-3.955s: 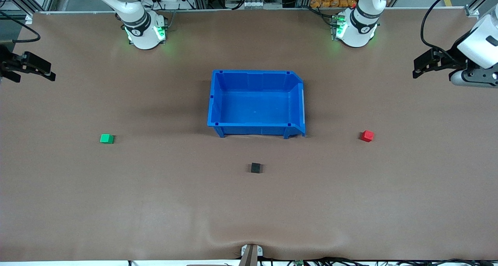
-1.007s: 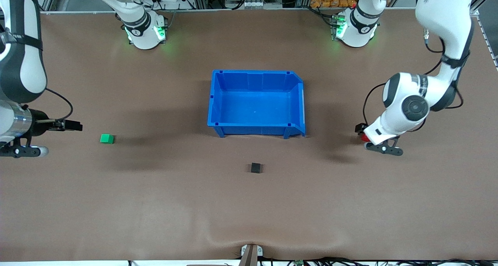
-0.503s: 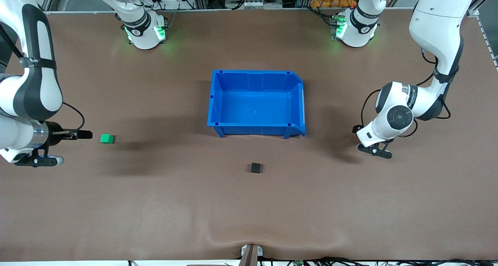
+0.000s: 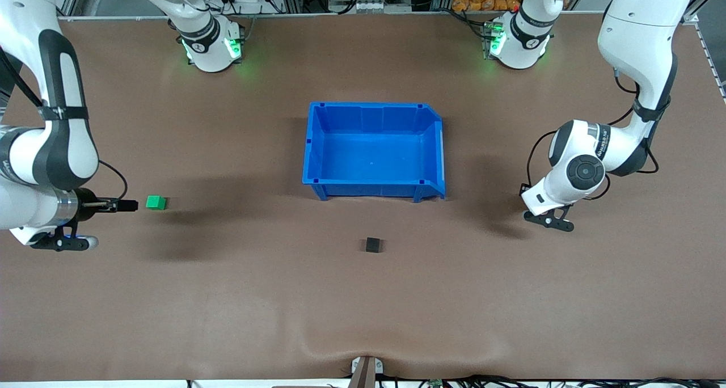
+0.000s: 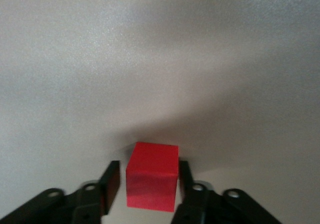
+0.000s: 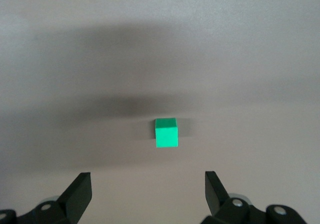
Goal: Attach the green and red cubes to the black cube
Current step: 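Close the left gripper on the red cube while the right gripper grasps the green cube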
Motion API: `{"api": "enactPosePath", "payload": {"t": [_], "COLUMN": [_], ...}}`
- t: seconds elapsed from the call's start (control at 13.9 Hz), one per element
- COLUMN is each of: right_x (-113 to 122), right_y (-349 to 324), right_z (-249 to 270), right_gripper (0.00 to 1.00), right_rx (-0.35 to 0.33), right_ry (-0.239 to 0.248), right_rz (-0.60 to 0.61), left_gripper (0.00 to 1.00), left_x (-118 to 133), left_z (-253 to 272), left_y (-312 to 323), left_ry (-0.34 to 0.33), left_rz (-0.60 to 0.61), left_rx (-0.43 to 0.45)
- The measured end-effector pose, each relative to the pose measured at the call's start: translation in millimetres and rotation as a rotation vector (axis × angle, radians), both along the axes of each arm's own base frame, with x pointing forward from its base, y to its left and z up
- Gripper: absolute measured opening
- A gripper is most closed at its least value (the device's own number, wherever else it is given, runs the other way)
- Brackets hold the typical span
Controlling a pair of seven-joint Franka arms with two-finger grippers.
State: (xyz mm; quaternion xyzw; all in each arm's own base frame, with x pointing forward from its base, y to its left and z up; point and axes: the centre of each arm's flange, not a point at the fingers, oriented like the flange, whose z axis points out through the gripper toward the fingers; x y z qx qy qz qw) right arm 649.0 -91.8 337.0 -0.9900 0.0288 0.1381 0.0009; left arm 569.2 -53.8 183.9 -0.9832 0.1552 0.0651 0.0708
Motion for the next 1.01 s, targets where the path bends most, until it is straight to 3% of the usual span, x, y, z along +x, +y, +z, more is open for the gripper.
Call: {"api": "enactPosePath", "payload": {"t": [0.07, 0.14, 0.65, 1.01], "right_x": [1.0, 1.6, -13.9, -28.0], "right_y": [-0.2, 0.0, -2.5, -2.3], "right_z": [-5.8, -11.6, -75.4, -112.7], "right_gripper": [1.0, 1.0, 1.0, 1.0], "right_rx": [-0.001, -0.001, -0.007, -0.009], "right_ry": [-0.001, -0.001, -0.03, -0.033], "right_rz": [0.0, 0.001, -0.003, -0.004], "left_gripper": [0.41, 0.4, 0.4, 0.4], "left_x": [0.0, 0.1, 22.8, 56.8], "left_z": [0.0, 0.1, 25.1, 84.4], "left_y": [0.1, 0.2, -5.0, -32.2], "left_ry": [0.001, 0.001, -0.032, -0.019], "left_rz": [0.01, 0.02, 0.281, 0.514], "left_rx": [-0.006, -0.011, -0.055, -0.047]}}
